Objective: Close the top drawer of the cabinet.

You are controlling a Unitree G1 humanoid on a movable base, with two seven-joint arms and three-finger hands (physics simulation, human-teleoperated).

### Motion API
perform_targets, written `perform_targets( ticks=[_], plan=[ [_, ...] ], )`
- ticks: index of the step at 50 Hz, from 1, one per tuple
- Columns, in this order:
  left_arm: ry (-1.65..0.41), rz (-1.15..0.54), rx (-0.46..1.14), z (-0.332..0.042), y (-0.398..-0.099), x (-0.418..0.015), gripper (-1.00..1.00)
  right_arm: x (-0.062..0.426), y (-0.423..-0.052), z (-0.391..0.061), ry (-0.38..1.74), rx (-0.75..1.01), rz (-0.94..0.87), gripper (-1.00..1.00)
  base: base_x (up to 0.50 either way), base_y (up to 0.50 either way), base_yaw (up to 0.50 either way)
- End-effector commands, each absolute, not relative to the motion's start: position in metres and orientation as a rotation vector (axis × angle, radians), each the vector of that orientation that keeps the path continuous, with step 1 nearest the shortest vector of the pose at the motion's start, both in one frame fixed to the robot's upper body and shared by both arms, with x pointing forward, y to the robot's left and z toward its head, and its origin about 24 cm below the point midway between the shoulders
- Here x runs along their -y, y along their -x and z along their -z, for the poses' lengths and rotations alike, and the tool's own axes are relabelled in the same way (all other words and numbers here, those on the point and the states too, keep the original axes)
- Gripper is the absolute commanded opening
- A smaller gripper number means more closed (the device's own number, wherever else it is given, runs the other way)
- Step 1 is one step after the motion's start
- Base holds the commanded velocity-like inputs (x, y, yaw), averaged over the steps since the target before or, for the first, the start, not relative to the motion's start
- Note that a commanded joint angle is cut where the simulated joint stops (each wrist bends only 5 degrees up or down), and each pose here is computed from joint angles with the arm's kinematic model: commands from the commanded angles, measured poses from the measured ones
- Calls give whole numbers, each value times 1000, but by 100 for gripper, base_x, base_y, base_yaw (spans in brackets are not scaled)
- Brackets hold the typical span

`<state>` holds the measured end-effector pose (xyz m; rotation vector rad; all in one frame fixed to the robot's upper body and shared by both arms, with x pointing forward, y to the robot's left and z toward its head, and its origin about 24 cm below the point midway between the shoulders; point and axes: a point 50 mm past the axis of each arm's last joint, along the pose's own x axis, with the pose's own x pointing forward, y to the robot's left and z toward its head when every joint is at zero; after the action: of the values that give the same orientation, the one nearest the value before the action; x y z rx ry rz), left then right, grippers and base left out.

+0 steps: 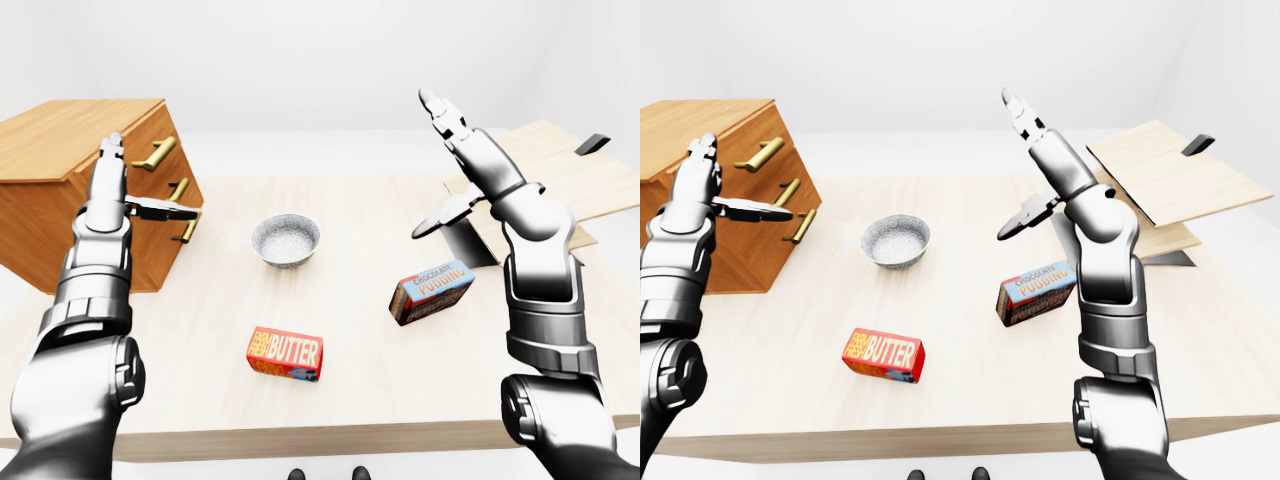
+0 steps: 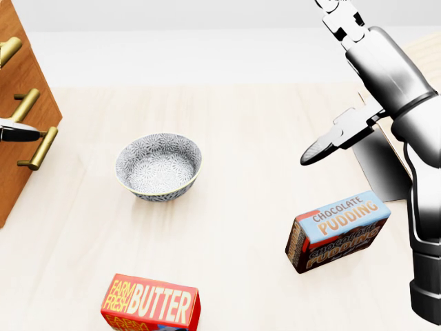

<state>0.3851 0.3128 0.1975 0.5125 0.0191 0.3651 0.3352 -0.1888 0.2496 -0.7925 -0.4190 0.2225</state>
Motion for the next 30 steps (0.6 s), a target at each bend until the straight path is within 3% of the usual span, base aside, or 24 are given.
perform_targets(
  ticks=[1, 30],
  plan=[
    [-532, -503, -25, -208, -368, -350, 100, 191, -336, -244, 781, 402, -217, 100, 0, 0, 0],
    [-539, -552, 15, -221, -360, -367, 100, 189, -329, -247, 813, 423, -221, 100, 0, 0, 0]
  ],
)
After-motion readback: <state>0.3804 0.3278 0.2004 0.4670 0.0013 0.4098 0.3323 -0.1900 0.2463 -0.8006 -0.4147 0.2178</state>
